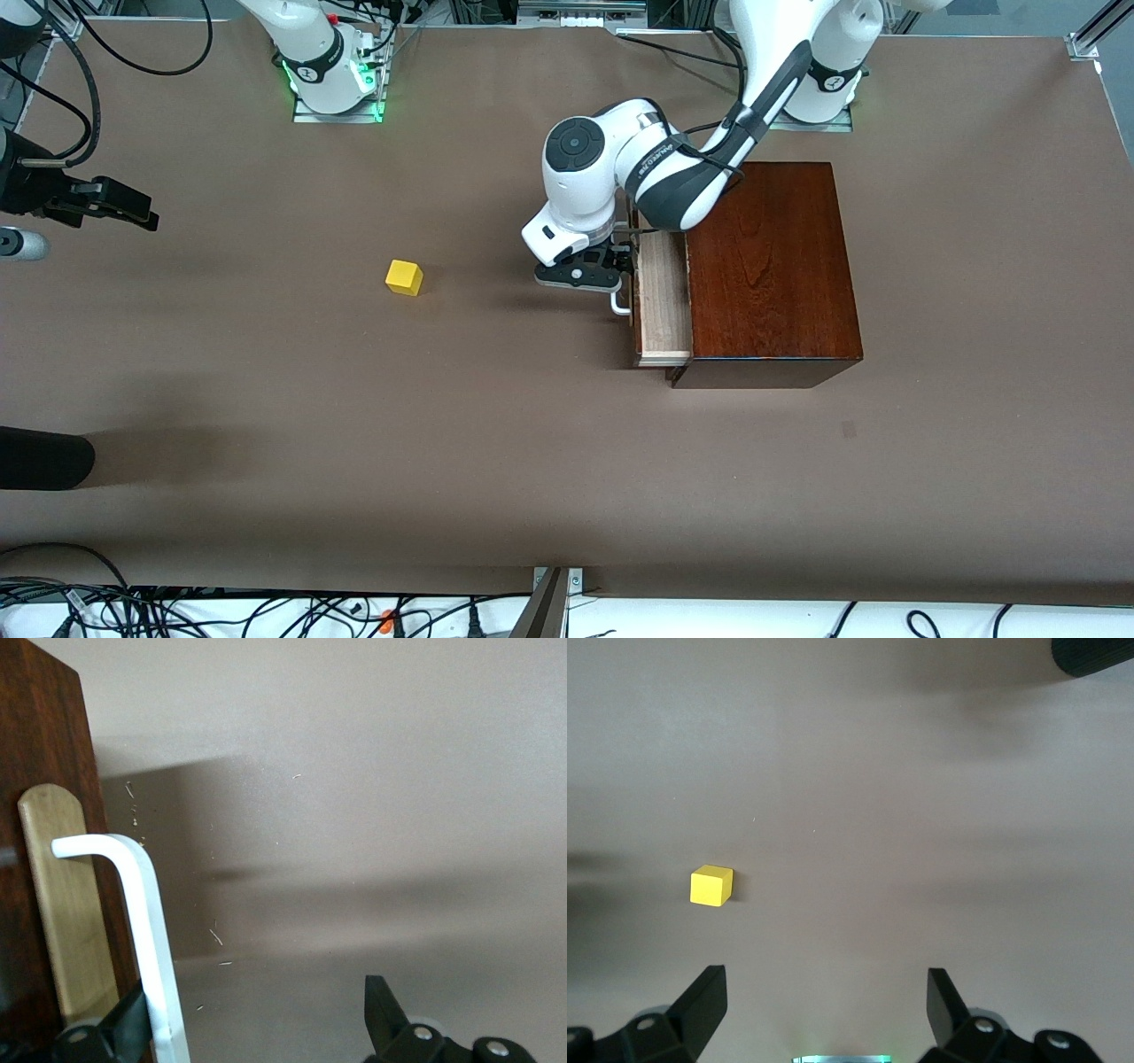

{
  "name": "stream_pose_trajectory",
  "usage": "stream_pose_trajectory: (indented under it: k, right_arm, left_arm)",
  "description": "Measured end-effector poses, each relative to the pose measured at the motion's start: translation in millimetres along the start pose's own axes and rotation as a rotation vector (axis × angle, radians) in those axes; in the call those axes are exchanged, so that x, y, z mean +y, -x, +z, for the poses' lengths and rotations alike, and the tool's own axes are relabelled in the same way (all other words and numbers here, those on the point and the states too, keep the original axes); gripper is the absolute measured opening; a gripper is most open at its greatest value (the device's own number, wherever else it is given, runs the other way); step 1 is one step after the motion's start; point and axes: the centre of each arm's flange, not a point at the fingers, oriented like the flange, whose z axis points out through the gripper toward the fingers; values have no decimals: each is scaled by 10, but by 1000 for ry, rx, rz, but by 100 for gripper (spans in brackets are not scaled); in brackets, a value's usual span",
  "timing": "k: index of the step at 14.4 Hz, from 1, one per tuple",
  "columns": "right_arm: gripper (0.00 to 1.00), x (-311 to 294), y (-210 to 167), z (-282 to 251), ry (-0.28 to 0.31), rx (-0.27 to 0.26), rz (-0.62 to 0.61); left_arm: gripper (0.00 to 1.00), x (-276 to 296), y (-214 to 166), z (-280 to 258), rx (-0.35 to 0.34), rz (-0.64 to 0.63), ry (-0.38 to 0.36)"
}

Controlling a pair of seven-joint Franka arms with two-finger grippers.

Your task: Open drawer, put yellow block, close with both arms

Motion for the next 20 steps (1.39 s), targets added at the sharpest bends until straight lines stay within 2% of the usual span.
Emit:
stream_pose_trajectory:
  k: [20]
  right_arm:
    - [100,0,0,-2,0,0,0]
  left_arm:
    - [100,179,-8,-29,10,0,0]
